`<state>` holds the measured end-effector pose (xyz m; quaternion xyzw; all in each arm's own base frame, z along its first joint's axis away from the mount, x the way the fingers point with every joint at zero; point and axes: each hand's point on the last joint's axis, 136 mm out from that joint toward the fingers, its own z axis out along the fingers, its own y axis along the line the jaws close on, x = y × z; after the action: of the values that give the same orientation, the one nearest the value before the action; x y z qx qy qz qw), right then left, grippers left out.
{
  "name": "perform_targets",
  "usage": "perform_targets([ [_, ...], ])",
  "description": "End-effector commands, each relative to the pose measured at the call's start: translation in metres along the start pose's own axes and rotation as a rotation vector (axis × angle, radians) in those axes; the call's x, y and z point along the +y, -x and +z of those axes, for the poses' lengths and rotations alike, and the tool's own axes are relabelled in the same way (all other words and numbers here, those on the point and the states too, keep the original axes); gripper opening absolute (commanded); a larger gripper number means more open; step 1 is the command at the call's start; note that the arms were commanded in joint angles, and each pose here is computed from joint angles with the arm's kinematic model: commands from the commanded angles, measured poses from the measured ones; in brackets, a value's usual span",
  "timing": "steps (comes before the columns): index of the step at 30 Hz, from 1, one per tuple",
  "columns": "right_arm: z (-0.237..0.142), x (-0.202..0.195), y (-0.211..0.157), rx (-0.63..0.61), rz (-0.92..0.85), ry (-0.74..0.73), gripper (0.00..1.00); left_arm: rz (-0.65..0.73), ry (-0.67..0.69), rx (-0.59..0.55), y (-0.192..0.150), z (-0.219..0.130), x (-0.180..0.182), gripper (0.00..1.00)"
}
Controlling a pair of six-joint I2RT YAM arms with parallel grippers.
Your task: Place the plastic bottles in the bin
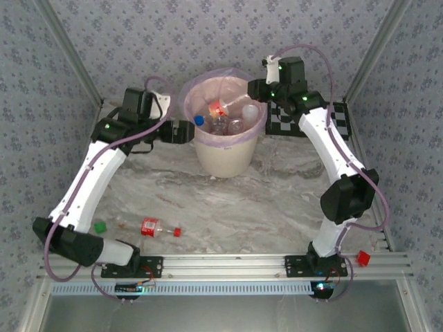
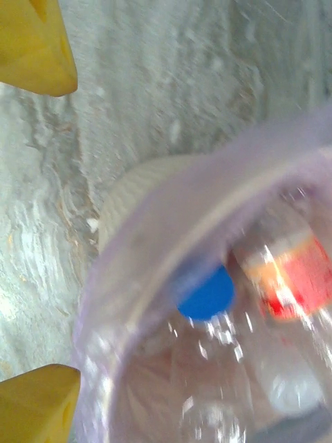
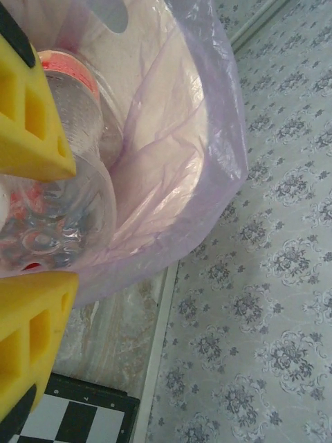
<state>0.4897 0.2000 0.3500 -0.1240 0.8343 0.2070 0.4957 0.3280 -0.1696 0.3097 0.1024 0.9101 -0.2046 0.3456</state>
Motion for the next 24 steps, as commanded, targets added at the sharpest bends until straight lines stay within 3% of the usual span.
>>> perform_targets([
  [1,-0.005,0.010,-0.009,0.016,-0.005,0.026,0.41,-0.169,0.147,0.034,-0.035,-0.010,0.033,0.99],
  [8,-0.032,0.009,0.008,-0.046,-0.021,0.008,0.44,-0.335,0.331,0.169,-0.120,-0.020,0.072,0.98],
  [13,-0.060,0.002,0.017,-0.098,-0.024,-0.022,0.63,-0.398,0.440,0.298,-0.168,-0.028,0.076,0.98],
  [18,-0.080,-0.021,-0.001,-0.093,0.004,-0.086,0.81,-0.533,0.527,0.346,-0.214,-0.025,0.073,0.91],
  [24,-0.087,-0.063,-0.040,-0.028,0.075,-0.178,0.85,-0.618,0.732,0.360,-0.252,-0.034,0.088,0.96],
])
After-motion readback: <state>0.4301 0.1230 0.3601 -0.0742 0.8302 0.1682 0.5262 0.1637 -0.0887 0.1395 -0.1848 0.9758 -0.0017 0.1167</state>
